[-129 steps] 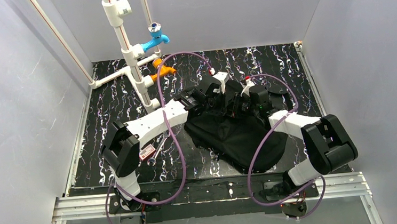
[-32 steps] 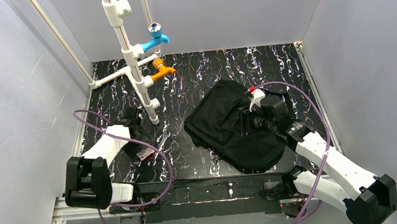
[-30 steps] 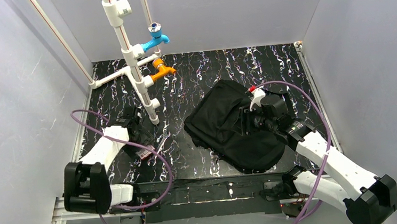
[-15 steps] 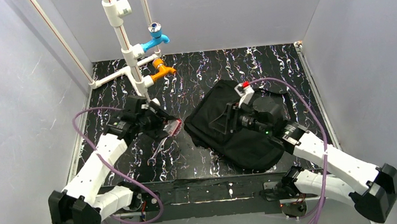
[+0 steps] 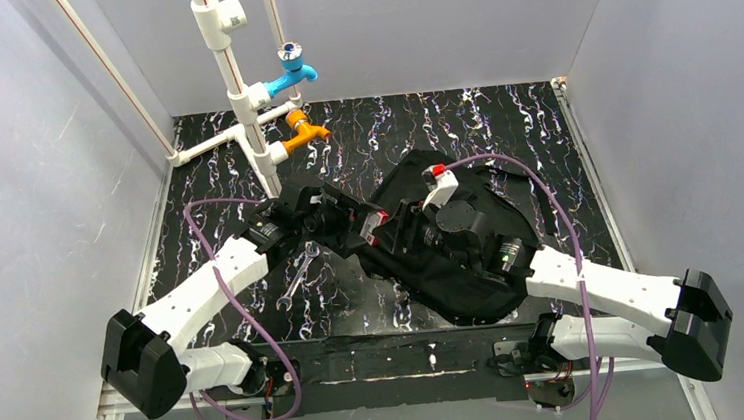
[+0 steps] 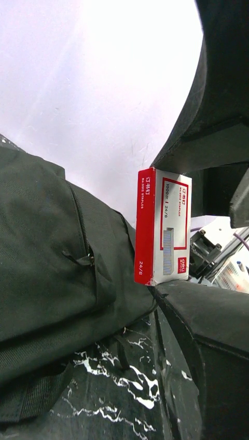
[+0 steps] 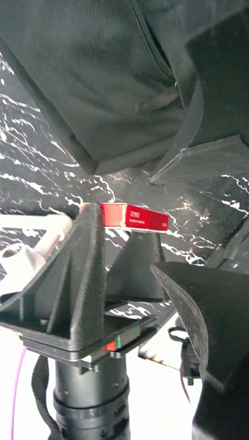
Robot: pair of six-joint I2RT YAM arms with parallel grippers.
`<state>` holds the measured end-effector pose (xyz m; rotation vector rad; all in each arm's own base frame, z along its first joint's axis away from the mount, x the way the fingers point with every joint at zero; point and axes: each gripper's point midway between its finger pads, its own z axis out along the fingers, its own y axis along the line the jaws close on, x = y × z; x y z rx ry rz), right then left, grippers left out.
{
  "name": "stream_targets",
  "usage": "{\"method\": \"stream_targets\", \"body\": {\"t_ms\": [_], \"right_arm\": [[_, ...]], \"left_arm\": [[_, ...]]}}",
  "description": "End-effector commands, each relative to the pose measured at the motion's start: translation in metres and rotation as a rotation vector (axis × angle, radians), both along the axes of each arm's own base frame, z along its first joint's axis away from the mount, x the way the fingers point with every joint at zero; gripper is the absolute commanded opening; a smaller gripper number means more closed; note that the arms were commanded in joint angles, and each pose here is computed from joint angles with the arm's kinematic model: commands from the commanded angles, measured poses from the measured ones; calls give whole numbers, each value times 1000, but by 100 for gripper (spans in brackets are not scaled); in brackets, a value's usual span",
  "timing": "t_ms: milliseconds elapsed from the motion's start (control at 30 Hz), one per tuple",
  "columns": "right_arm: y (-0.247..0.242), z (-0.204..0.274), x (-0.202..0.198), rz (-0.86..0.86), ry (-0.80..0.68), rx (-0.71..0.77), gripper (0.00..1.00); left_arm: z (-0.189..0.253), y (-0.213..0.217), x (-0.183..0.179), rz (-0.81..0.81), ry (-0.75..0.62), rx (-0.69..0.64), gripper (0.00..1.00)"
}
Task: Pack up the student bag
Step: Pick up the stationery from the center of the board, then place the stationery in the student bag.
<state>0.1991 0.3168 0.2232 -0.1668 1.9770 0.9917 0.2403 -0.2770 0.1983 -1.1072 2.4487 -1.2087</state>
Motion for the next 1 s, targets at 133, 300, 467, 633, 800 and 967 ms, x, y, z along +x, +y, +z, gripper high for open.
{"method": "stream_targets", "body": {"t_ms": [133, 300, 467, 633, 800, 967], "right_arm": [[-5, 19, 23, -144, -52, 54, 60], [1, 8, 25, -143, -30, 39, 52], [1, 4, 28, -159, -33, 33, 48], [-1, -1, 31, -182, -29, 25, 42], [-3, -1, 32, -197, -29, 31, 35], [-9, -5, 34, -233, -19, 42, 26]], "left_arm": [[6, -18, 6, 29, 5, -58, 64], [5, -30, 4, 7, 17, -82, 64], [7, -36, 3, 0, 17, -92, 64], [7, -42, 0, -12, 20, -101, 66], [9, -46, -2, -20, 20, -107, 71], [9, -46, -2, -29, 2, -98, 78]]}}
